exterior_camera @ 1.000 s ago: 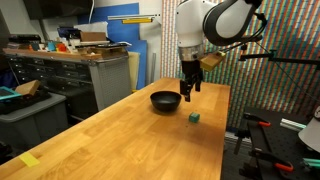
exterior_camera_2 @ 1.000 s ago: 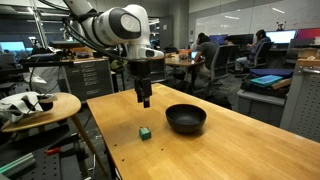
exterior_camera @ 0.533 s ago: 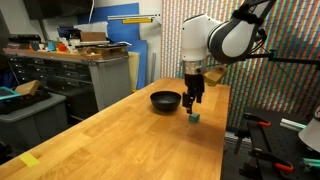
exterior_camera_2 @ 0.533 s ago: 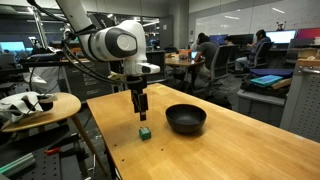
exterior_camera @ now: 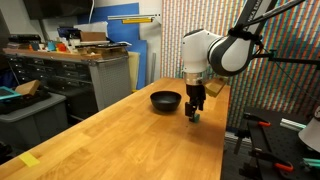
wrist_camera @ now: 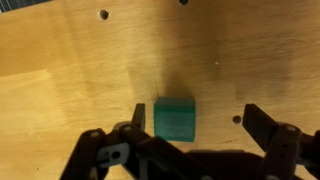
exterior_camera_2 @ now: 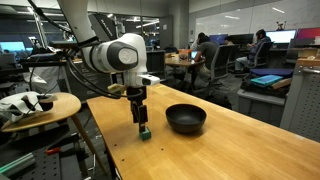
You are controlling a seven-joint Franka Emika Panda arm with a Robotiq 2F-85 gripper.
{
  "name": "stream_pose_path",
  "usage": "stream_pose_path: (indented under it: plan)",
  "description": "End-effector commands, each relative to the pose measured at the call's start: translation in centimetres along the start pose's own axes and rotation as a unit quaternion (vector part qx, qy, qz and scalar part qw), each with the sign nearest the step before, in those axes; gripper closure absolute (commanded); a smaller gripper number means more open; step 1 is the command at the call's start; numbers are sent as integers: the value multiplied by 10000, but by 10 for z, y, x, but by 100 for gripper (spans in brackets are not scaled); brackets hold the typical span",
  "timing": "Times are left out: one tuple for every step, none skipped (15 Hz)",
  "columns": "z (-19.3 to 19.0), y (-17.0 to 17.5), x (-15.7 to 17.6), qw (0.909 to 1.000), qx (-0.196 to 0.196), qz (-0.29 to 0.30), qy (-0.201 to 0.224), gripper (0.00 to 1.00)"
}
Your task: Put the block in the bowl
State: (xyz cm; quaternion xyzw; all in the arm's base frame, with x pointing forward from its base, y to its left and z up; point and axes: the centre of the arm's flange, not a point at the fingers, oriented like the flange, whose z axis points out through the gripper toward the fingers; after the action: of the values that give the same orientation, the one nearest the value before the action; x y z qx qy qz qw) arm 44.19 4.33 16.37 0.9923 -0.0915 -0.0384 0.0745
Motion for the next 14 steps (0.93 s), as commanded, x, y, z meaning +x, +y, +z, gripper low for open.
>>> stream_pose_path:
  plan:
    - [15, 3, 6, 9999, -94, -45, 74, 0]
    - [18, 5, 6, 9999, -105, -41, 71, 0]
    - [21, 7, 7, 9999, -112, -24, 59, 0]
    - [24, 9, 8, 9999, -125, 2, 56, 0]
    - [26, 11, 9, 9999, -115, 56, 62, 0]
    - [27, 13, 11, 9999, -98, 91, 91, 16]
    - [28, 14, 12, 9998, -64, 134, 129, 26]
    - [29, 16, 14, 9997, -61, 177, 187, 34]
    - [29, 18, 15, 9995, -53, 204, 229, 42]
    - [29, 19, 17, 9994, -30, 214, 275, 51]
    - [28, 20, 18, 9992, -37, 232, 321, 58]
    - [26, 20, 18, 9991, -46, 220, 359, 65]
    - [23, 20, 18, 9990, -39, 213, 391, 73]
    - [21, 20, 18, 9989, -41, 214, 411, 79]
